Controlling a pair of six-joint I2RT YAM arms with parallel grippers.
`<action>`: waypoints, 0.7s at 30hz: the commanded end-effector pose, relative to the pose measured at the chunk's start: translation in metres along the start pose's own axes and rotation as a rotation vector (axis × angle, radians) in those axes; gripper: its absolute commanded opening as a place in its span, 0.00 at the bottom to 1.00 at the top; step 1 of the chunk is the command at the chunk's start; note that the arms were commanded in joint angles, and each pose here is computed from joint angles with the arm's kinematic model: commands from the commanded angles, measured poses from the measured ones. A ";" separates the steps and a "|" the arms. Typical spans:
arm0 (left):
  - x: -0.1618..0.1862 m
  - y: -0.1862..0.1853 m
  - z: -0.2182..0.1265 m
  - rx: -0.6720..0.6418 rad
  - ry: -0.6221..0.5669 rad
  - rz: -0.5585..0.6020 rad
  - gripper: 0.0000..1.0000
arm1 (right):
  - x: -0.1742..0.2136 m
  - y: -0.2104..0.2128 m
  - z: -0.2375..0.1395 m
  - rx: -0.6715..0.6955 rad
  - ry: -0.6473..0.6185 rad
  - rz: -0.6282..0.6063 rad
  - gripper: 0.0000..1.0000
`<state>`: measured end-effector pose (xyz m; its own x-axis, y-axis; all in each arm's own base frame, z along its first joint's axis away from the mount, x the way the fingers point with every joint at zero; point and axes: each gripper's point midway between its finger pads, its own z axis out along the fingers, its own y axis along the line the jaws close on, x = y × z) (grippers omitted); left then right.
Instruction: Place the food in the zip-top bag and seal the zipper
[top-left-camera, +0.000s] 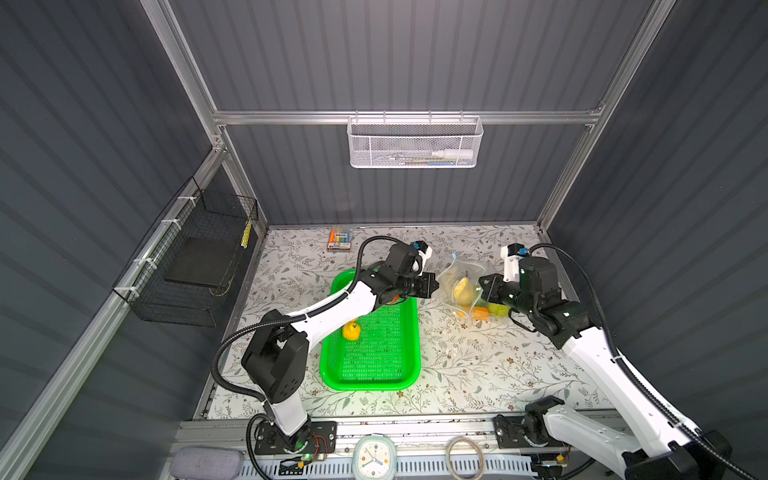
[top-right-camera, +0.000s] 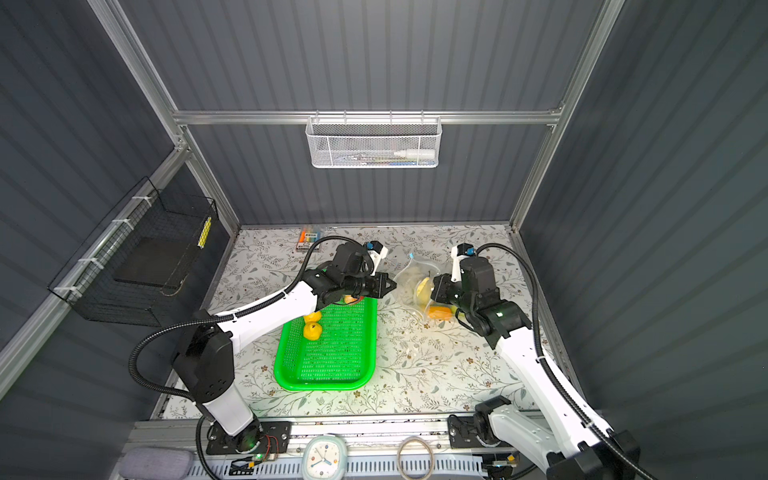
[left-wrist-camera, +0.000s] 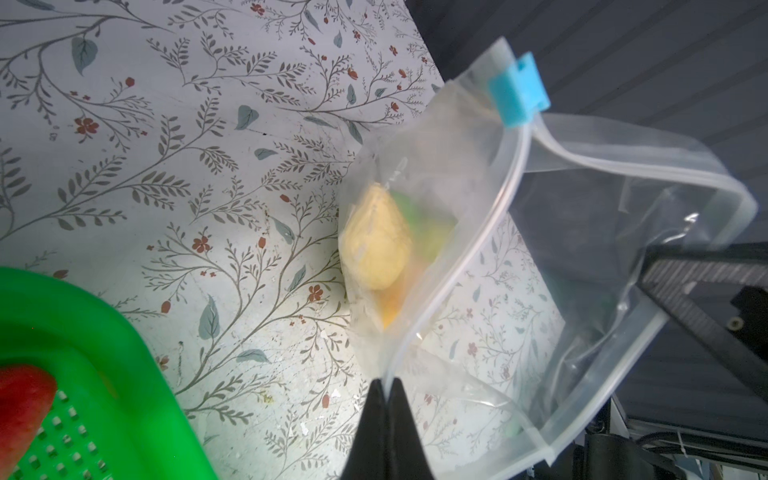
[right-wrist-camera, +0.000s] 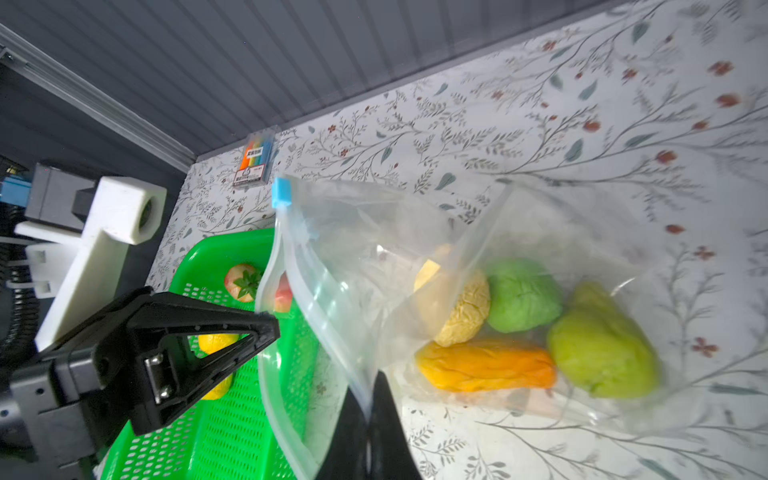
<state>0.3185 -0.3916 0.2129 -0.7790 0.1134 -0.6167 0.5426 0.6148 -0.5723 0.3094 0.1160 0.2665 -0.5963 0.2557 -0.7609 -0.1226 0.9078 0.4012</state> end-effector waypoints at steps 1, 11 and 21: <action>-0.037 -0.052 -0.031 0.137 -0.095 0.041 0.00 | -0.026 -0.002 -0.028 0.054 -0.085 -0.085 0.00; -0.024 -0.041 -0.031 0.104 -0.088 0.018 0.00 | -0.047 0.016 -0.056 -0.049 -0.231 -0.076 0.00; -0.006 0.009 -0.036 -0.121 -0.052 0.017 0.00 | -0.001 0.032 0.002 -0.199 -0.009 0.038 0.00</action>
<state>0.3154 -0.3794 0.2362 -0.7594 0.0710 -0.6467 0.5322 0.6395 -0.5547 0.3089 0.1335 0.2792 -0.5744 0.2684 -0.7733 -0.2195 0.8596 0.4614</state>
